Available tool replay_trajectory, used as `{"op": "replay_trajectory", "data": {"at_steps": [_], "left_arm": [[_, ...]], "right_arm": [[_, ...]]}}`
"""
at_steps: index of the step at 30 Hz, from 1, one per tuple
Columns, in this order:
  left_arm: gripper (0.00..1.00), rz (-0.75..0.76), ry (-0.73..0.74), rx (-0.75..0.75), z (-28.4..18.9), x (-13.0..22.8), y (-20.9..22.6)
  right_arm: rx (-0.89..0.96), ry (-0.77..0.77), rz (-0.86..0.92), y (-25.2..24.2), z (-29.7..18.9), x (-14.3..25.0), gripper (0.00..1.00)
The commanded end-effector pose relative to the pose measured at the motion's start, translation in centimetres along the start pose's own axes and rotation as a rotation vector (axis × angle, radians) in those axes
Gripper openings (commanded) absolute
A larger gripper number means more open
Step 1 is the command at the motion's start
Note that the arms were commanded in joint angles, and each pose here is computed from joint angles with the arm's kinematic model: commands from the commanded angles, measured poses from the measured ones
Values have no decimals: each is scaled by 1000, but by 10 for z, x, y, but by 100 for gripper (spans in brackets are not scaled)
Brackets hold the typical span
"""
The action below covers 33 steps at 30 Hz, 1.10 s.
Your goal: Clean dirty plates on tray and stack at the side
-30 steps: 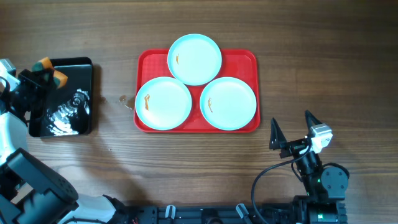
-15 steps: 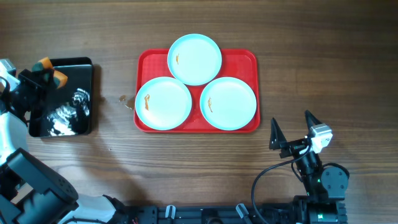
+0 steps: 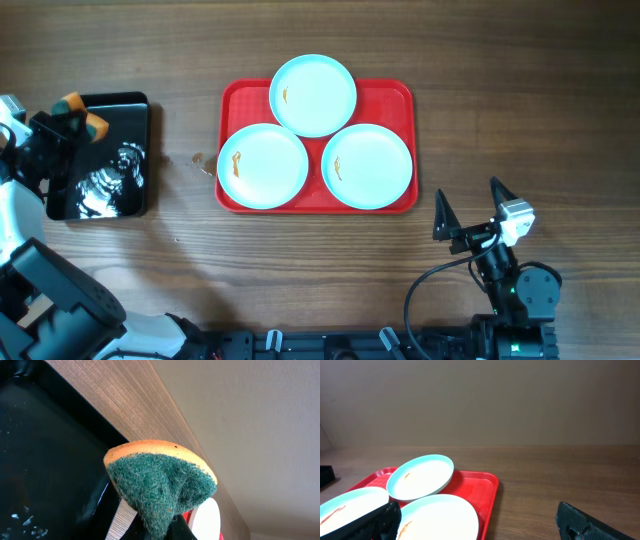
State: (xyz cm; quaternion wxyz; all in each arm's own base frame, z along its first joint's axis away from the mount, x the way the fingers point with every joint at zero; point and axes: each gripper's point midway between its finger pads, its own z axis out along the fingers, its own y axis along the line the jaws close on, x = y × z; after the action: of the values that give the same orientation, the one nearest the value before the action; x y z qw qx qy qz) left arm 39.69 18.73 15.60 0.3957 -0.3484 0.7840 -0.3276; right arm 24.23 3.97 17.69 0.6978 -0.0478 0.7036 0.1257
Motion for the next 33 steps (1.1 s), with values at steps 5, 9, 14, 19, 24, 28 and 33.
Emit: {"op": "replay_trajectory", "data": {"at_steps": [5, 9, 14, 19, 24, 28, 33], "left_arm": [[4, -8, 7, 11, 0, 1, 1], [4, -8, 3, 3, 0, 1, 3], [4, -8, 3, 3, 0, 1, 3], [4, -8, 3, 3, 0, 1, 3], [4, -8, -1, -5, 0, 0, 4], [4, -2, -8, -8, 0, -2, 4], [4, -2, -10, -12, 0, -2, 5]], "right_arm": [[17, -2, 11, -3, 0, 0, 100], [17, -2, 11, -3, 0, 0, 100], [17, -2, 11, -3, 0, 0, 100], [17, -2, 11, -3, 0, 0, 100], [17, -2, 11, -3, 0, 0, 100], [17, -2, 11, -3, 0, 0, 100], [17, -2, 12, -3, 0, 0, 100]]}}
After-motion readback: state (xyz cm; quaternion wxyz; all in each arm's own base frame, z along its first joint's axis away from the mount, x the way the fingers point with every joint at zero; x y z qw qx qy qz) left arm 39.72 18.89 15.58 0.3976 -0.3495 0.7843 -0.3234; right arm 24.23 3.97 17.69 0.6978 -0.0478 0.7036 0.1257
